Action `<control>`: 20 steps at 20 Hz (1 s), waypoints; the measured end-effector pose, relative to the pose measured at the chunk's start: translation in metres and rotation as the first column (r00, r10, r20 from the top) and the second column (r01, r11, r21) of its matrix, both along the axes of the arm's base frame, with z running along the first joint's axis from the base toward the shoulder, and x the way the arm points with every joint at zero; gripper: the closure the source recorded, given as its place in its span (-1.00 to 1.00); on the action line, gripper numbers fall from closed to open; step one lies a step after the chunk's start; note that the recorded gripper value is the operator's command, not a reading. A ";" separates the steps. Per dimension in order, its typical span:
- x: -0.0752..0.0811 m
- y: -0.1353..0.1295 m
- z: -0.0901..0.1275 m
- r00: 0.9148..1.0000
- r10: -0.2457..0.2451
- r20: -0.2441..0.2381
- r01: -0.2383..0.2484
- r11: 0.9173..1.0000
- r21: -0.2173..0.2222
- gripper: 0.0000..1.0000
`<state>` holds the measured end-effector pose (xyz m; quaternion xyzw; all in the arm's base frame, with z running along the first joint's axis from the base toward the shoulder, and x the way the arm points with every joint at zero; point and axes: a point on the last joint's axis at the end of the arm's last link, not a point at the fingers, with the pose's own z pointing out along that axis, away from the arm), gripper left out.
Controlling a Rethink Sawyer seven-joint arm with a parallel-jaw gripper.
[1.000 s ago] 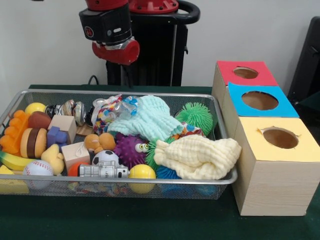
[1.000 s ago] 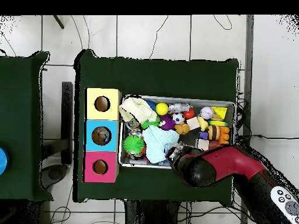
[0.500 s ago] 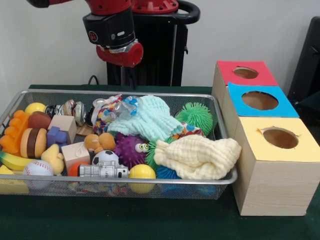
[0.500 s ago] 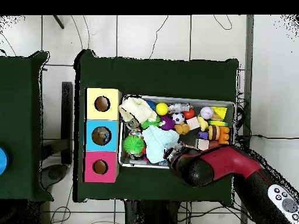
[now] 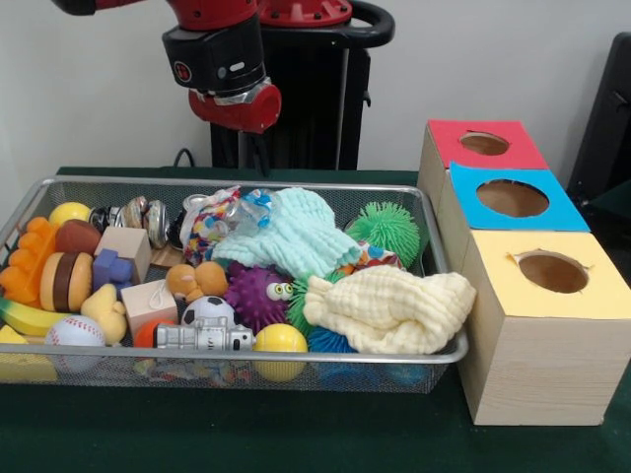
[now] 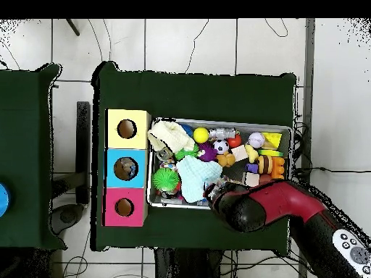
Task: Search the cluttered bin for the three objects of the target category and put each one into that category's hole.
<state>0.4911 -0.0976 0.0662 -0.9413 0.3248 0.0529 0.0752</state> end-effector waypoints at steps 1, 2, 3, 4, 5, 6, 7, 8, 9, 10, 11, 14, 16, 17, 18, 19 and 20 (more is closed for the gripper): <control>0.000 0.000 0.000 1.000 0.000 0.000 0.000 1.000 0.001 -1.00; 0.000 0.001 -0.001 1.000 0.001 -0.001 -0.001 1.000 0.002 -1.00; -0.001 0.001 -0.001 1.000 0.001 -0.002 -0.001 1.000 0.004 -1.00; -0.001 0.002 -0.002 1.000 0.002 -0.003 -0.001 1.000 0.007 -1.00; -0.001 0.002 -0.003 1.000 0.002 -0.004 -0.002 1.000 0.009 -1.00; -0.002 0.003 -0.004 1.000 0.002 -0.006 -0.002 1.000 0.012 -1.00; -0.002 0.004 -0.005 1.000 0.003 -0.007 -0.003 1.000 0.014 -1.00; -0.003 0.004 -0.005 1.000 0.003 -0.008 -0.003 1.000 0.017 -1.00; -0.003 0.005 -0.006 1.000 0.003 -0.009 -0.003 1.000 0.021 -1.00; -0.003 0.006 -0.007 1.000 0.003 -0.010 -0.003 1.000 0.023 -1.00; -0.003 0.006 -0.008 1.000 0.003 -0.010 -0.003 1.000 0.024 -1.00; -0.001 0.007 -0.013 1.000 0.006 -0.007 -0.005 1.000 0.030 -1.00; 0.001 0.007 -0.014 1.000 0.006 -0.004 -0.006 0.999 0.031 -1.00; 0.002 0.007 -0.016 1.000 0.007 -0.002 -0.007 0.999 0.032 -1.00; 0.005 0.008 -0.019 1.000 0.008 0.002 -0.008 0.999 0.033 -1.00; 0.005 0.008 -0.020 1.000 0.008 0.003 -0.008 0.999 0.033 -1.00; 0.006 0.008 -0.020 1.000 0.008 0.004 -0.008 0.999 0.034 -1.00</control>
